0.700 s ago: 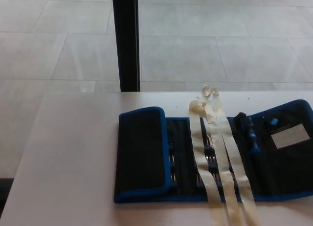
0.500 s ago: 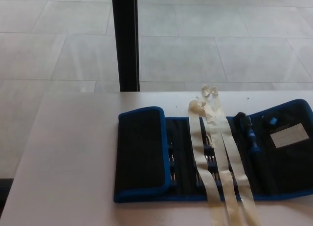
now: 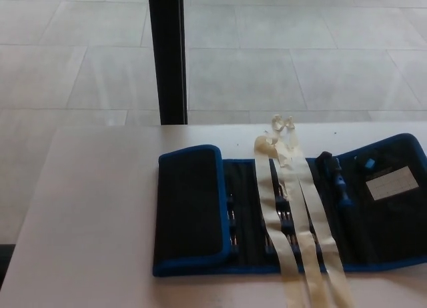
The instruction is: The robot uses its right hand to lift an edge of the toolkit kept in middle of the desk and make one fold in it
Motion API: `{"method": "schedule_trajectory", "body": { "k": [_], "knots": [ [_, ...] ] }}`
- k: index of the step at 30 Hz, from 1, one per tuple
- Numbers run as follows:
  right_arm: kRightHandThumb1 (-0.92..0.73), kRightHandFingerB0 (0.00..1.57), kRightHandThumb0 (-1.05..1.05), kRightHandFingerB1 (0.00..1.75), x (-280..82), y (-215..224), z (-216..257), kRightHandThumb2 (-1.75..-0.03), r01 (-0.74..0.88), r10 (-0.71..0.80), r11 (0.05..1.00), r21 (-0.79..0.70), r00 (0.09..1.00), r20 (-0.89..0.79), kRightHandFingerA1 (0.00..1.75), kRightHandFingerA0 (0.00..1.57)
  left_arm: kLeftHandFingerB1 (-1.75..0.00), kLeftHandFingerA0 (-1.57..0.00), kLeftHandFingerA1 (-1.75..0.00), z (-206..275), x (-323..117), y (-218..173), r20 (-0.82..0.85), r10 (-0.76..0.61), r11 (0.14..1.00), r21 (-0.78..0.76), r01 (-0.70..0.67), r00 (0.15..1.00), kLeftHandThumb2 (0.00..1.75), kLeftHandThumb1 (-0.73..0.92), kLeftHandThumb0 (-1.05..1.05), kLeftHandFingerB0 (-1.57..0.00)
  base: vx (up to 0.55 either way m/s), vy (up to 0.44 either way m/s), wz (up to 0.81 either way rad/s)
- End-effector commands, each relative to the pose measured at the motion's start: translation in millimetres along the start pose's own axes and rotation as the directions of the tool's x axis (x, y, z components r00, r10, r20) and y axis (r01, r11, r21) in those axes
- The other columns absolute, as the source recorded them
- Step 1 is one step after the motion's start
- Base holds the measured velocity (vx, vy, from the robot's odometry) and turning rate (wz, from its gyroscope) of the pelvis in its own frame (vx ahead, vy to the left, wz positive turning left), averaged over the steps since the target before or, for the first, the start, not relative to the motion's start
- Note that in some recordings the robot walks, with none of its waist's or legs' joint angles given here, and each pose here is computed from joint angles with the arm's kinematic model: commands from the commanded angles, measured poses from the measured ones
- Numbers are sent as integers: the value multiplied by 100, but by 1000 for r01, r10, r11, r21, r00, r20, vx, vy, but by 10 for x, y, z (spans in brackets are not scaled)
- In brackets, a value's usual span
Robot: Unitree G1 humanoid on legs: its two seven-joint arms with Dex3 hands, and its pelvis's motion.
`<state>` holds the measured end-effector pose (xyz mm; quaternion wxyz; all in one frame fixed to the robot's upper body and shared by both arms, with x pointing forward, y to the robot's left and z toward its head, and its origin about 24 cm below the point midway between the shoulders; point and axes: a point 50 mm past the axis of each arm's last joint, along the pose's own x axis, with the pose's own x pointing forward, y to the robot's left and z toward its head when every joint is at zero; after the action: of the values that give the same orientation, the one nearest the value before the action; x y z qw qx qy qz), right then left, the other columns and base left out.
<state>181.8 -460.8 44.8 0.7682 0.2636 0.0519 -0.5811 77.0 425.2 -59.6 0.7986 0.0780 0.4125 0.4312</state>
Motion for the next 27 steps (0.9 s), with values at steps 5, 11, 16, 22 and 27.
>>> {"method": "schedule_trajectory", "body": {
  "k": [5, 11, 16, 22, 27],
  "knots": [
    [-77, 33, -68, 65, -331, 792, 607, -63, -262, 231, 920, 291, 963, 139, 85, 62, -57, -77, -68, 83, 16, 235, 18, 102, 993, -56, -100, 995, 61, 72, -58, -64, 0, 0, 0],
    [-79, 24, -65, 44, -819, 1187, 276, -63, -607, 595, 778, 164, 795, 119, 53, 33, -61, -79, -73, 31, 4, 277, 17, 108, 993, -50, -107, 994, 62, 73, -59, -65, 0, 0, 0],
    [-87, 22, -54, 36, -952, 1263, -93, -65, -658, 659, 752, 30, 751, -32, 44, 34, -59, -80, -68, 48, 9, 262, 13, 107, 992, -74, -106, 994, 61, 71, -58, -68, 0, 0, 0],
    [-64, 20, -52, 51, -954, 1189, -439, -103, -681, 658, 731, -35, 718, -225, 60, 35, -63, -75, -72, 30, 5, 278, 10, 98, 991, -91, -97, 995, 62, 73, -58, -65, 0, 0, 0],
    [-83, 32, -54, 42, -887, 1109, -637, -64, -673, 608, 733, -96, 712, -350, 49, 41, -60, -79, -74, 40, 8, 280, 7, 111, 990, -87, -110, 994, 62, 73, -58, -64, 0, 0, 0]
  ]
}}
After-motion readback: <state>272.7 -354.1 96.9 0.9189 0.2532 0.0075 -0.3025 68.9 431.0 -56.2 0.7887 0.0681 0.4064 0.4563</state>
